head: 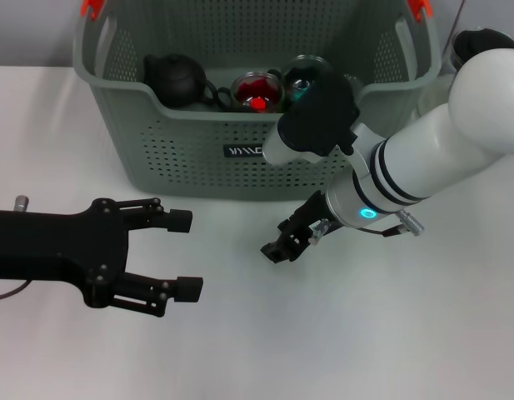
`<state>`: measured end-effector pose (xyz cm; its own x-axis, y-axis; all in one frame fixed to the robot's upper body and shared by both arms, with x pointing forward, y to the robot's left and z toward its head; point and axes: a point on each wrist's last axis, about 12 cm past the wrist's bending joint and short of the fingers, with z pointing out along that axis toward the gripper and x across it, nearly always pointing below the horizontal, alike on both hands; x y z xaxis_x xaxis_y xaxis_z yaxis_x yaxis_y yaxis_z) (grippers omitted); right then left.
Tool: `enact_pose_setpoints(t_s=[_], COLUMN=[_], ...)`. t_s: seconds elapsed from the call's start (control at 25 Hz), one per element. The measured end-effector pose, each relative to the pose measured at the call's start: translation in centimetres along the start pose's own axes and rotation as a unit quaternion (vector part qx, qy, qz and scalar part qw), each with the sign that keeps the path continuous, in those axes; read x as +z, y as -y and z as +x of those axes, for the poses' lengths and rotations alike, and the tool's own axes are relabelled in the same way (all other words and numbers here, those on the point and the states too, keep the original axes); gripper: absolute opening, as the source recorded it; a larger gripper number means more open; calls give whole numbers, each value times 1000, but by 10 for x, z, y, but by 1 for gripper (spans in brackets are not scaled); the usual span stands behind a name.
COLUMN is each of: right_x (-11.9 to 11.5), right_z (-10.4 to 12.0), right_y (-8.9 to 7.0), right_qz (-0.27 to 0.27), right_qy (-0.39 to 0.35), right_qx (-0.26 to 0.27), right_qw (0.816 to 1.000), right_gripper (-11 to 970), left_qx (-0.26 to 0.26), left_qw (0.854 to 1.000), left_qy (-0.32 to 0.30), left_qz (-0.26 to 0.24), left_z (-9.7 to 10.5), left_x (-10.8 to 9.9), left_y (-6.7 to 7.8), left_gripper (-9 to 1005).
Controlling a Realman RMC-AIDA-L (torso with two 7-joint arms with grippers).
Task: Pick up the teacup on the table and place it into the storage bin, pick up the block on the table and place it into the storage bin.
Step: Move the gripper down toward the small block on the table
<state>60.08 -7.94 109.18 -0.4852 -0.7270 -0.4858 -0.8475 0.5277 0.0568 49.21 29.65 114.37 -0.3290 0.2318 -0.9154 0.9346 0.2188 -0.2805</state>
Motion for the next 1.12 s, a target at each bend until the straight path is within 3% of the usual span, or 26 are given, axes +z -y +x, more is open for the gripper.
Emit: enact_pose_setpoints(t_s=[0.4, 0.84, 1.12], right_x=[0, 0, 3], right_z=[0, -2, 1], right_y=[-1, -1, 0], right_qz=[-3, -1, 5], right_qy=[-1, 3, -1], right_qx=[-2, -4, -3], right_qw=[1000, 1000, 1000], right_gripper=[482, 609, 606], left_qx=[-1, 0, 1], left_qw=[1000, 1000, 1000], left_qy=[1, 1, 0], left_qz=[-1, 0, -1], left_z=[0, 0, -1], left_x=[0, 0, 0], left_y=[0, 0, -1], left_gripper=[950, 951, 950])
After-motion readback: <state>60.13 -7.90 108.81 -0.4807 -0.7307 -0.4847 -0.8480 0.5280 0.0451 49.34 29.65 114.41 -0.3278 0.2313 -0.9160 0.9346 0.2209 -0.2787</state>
